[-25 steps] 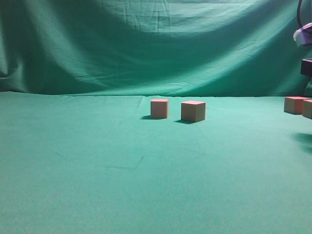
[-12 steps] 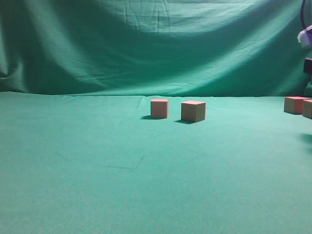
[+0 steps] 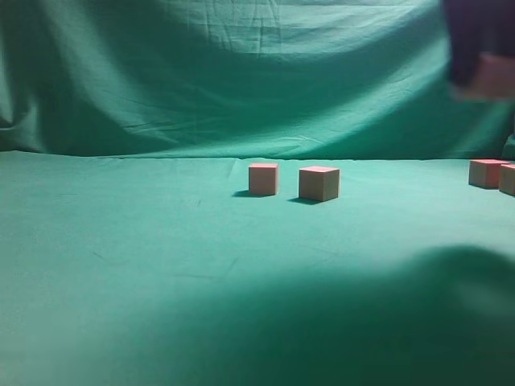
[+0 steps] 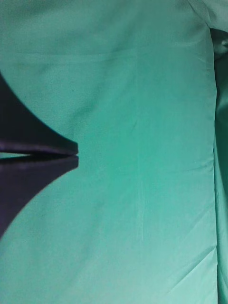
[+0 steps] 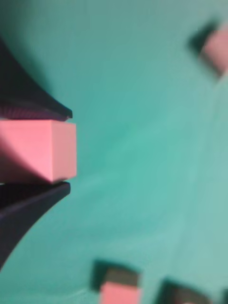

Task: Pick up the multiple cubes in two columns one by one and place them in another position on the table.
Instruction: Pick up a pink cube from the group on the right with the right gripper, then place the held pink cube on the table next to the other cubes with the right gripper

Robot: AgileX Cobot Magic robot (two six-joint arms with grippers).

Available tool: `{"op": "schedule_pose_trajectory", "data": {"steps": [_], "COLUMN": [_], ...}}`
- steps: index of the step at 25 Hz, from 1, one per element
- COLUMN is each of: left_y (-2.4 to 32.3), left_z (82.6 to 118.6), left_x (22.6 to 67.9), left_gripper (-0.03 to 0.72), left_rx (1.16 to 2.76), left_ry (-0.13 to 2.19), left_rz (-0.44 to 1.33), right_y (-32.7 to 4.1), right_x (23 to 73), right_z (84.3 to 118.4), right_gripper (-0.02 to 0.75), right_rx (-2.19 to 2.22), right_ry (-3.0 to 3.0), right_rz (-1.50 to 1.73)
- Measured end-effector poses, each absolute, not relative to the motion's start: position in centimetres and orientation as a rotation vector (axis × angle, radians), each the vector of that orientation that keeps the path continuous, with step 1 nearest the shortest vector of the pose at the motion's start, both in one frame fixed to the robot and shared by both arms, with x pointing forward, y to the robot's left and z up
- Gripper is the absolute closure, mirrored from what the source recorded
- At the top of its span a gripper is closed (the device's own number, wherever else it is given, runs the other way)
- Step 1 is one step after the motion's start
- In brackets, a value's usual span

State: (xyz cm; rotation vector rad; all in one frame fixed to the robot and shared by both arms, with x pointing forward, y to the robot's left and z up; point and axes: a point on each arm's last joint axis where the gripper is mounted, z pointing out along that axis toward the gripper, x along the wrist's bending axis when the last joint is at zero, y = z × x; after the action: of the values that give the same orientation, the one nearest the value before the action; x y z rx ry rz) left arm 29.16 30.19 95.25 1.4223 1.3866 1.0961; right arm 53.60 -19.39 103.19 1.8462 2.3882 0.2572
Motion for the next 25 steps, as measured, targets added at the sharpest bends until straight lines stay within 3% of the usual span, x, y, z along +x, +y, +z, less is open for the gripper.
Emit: {"op": "schedule_pose_trajectory", "data": {"steps": [5,9,17,25], "left_y": [30.2,30.2,30.2,30.2], "left_z": [95.3,95.3,95.3,95.3], "left_x": [29.2,29.2,29.2,29.2], "left_gripper": [0.688,0.688,0.688,0.688], "left_rx": [1.422,1.422,1.422,1.422], "left_ry": [1.387,1.387,1.387,1.387], "left_rz": [1.096,1.096,1.096,1.096], "right_y": [-12.4,-7.6,-1.2,1.0], "right_x": [53.6,54.4,59.0,61.5], "right_z": [109.3,110.9,107.9,103.0], "right_gripper": [0.480,0.480,0.480,0.480], "right_rx": [1.554,1.427,1.338,1.021], "right_ry": [2.476,2.548,2.622,2.769], "right_rz": [0.509,0.562,0.537,0.430]}}
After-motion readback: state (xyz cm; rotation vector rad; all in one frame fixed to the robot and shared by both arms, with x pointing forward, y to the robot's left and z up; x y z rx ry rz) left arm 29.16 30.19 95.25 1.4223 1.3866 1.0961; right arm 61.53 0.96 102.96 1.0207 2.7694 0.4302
